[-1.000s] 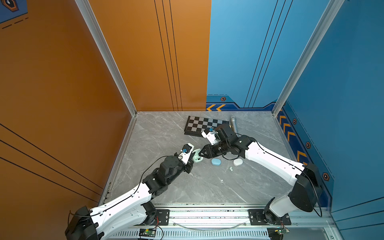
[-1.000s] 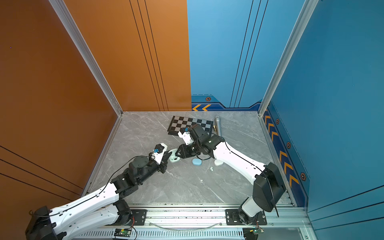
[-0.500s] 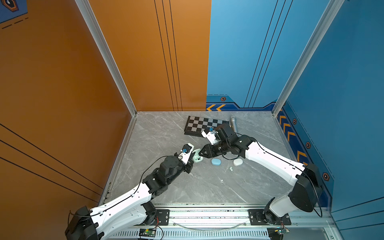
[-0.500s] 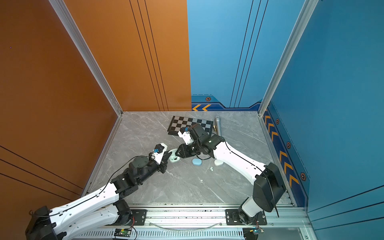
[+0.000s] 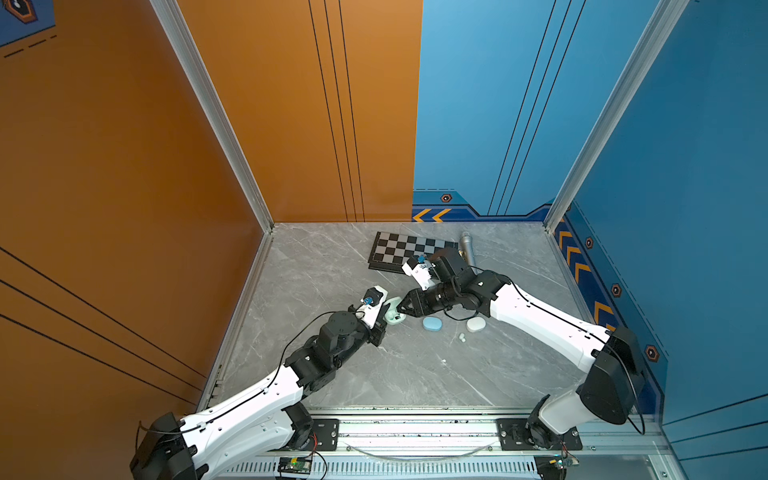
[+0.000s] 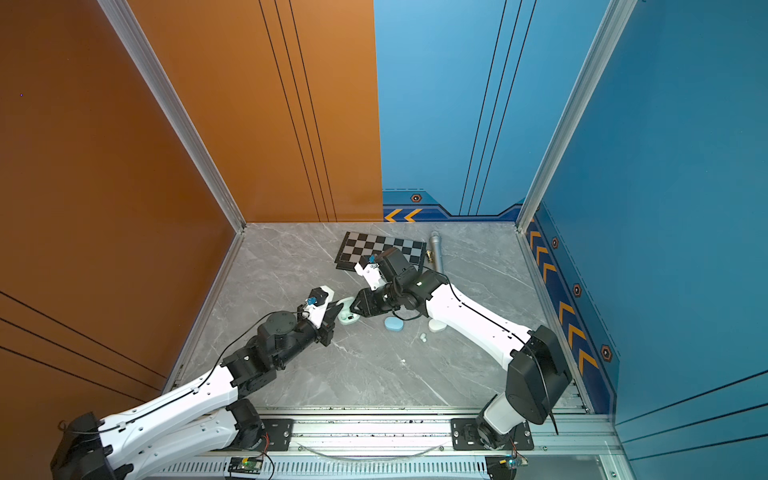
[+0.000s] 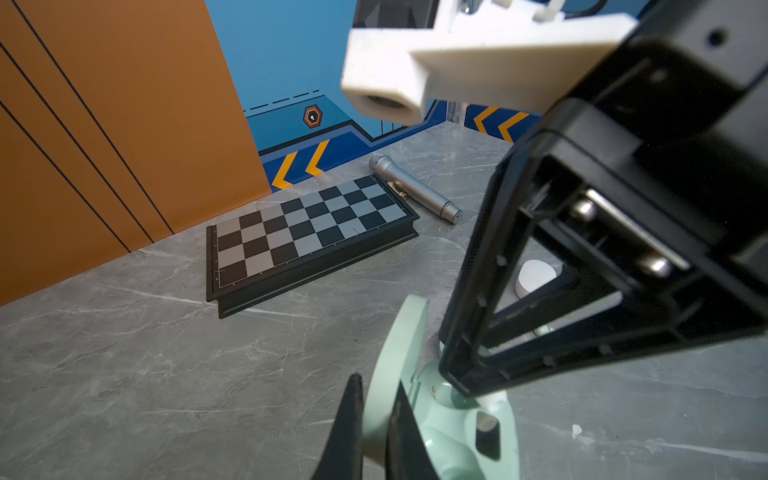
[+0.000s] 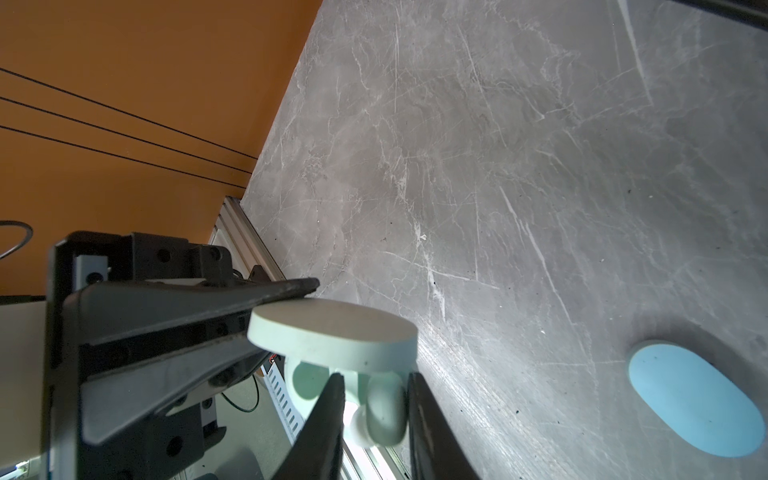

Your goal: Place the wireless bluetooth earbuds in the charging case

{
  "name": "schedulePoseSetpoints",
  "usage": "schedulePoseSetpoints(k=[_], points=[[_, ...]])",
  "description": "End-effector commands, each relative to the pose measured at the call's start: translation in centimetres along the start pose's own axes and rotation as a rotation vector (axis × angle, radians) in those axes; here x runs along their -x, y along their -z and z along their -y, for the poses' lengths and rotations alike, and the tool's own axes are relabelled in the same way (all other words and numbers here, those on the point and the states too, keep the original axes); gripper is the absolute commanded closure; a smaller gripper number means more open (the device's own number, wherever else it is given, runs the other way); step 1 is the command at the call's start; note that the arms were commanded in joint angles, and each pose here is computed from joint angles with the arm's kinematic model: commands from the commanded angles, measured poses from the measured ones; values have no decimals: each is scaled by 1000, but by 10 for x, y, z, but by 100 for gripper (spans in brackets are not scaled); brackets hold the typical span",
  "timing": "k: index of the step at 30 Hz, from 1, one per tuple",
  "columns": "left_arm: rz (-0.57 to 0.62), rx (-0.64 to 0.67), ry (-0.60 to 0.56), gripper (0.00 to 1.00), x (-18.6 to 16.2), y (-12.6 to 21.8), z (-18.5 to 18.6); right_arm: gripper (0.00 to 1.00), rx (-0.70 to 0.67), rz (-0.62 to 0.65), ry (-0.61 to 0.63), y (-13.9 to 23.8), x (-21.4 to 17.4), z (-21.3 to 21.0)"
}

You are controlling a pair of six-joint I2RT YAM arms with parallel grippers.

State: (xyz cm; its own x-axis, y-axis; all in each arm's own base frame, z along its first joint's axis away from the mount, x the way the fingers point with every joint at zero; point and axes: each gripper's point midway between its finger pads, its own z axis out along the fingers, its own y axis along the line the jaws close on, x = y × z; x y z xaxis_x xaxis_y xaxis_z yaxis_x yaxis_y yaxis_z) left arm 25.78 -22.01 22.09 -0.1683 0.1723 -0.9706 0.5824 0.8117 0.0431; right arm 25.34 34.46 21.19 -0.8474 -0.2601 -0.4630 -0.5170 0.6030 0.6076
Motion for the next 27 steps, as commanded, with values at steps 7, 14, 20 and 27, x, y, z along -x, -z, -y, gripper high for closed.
schedulePoseSetpoints(k=[7, 14, 20, 27], points=[[34, 10, 26, 100, 7, 3, -4, 71, 6, 65, 37, 22, 14, -18], [40, 17, 25, 100, 9, 4, -6, 73, -19, 27, 29, 11, 2, -6], [43, 19, 27, 100, 9, 5, -7, 68, -52, 13, 50, 7, -3, 2], [48, 21, 25, 100, 12, 5, -7, 63, -74, -21, 69, 2, -12, 6]])
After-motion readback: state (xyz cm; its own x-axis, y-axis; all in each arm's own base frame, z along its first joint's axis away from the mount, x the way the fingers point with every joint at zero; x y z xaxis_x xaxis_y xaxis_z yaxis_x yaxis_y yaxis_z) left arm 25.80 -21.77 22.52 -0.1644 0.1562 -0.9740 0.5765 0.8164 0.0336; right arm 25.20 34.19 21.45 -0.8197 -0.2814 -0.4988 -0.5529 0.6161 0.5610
